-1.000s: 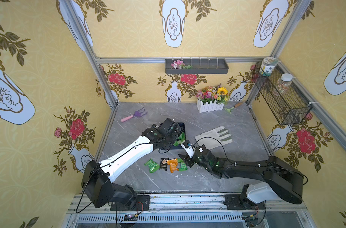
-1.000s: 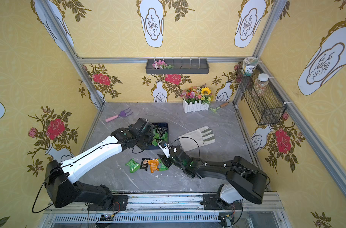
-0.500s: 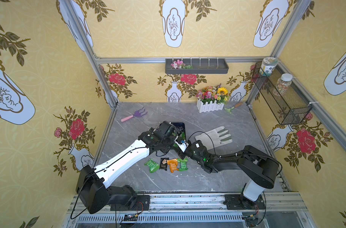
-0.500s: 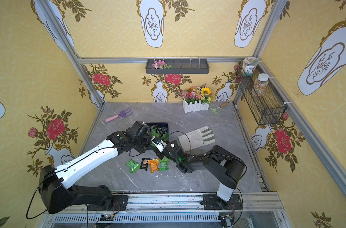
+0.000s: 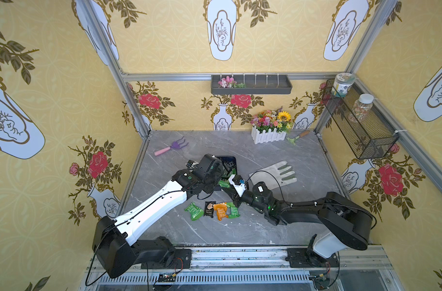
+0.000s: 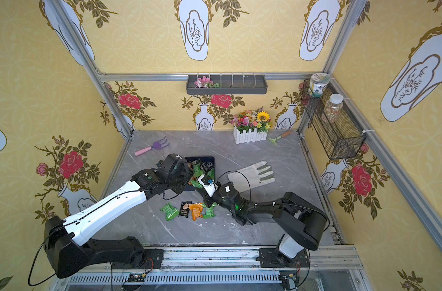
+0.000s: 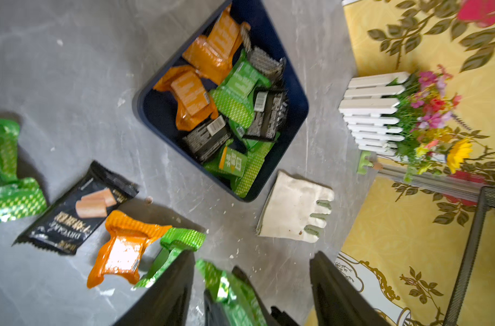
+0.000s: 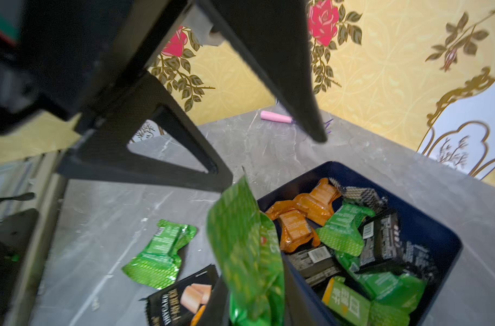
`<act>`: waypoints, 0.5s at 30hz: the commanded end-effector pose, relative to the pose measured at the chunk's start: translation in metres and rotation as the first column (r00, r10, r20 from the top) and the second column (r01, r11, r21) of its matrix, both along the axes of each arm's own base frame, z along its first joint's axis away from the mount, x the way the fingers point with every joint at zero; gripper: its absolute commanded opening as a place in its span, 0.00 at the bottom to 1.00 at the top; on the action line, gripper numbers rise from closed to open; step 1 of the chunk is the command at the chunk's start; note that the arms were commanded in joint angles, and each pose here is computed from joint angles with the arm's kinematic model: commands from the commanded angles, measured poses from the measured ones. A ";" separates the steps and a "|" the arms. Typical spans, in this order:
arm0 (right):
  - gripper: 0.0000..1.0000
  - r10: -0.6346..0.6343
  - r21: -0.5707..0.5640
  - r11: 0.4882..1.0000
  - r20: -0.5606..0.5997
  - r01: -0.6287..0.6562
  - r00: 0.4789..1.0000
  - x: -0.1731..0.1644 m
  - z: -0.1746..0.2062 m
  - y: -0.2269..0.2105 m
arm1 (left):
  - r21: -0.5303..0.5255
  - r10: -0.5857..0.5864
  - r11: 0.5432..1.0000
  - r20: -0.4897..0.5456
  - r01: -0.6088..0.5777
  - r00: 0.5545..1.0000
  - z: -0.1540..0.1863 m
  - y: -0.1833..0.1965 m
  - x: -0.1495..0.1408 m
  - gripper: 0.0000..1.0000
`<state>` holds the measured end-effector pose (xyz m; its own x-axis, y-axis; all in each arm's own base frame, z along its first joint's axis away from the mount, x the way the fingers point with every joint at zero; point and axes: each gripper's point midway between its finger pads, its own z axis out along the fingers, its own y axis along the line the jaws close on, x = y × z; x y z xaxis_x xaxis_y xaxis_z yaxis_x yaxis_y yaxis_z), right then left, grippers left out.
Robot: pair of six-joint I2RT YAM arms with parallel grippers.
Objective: Take the cookies out of the storage box
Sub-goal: Pick up the cookie from the storage box, then place the cookie at the center of the board.
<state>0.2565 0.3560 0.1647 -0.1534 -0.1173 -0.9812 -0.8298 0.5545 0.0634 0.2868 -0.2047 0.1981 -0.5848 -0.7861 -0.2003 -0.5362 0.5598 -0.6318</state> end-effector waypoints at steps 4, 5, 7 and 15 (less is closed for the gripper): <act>0.13 -0.244 -0.153 0.970 -0.615 0.190 0.750 -0.023 -0.057 -0.042 | 0.094 -0.041 0.995 0.317 0.011 0.948 0.032 0.030 0.034 0.80; 0.13 -0.291 -0.196 0.957 -0.679 0.216 0.673 -0.029 -0.067 -0.053 | 0.099 -0.045 0.995 0.345 0.012 0.937 0.032 0.034 0.036 0.81; 0.10 -0.352 -0.265 0.935 -0.763 0.235 0.543 -0.039 -0.083 -0.070 | 0.098 -0.043 0.995 0.361 0.008 0.931 0.029 0.044 0.040 0.82; 0.11 -0.375 -0.292 0.913 -0.875 0.285 0.305 -0.057 -0.109 -0.092 | 0.142 -0.075 0.989 0.295 0.034 0.953 -0.001 0.064 0.046 0.84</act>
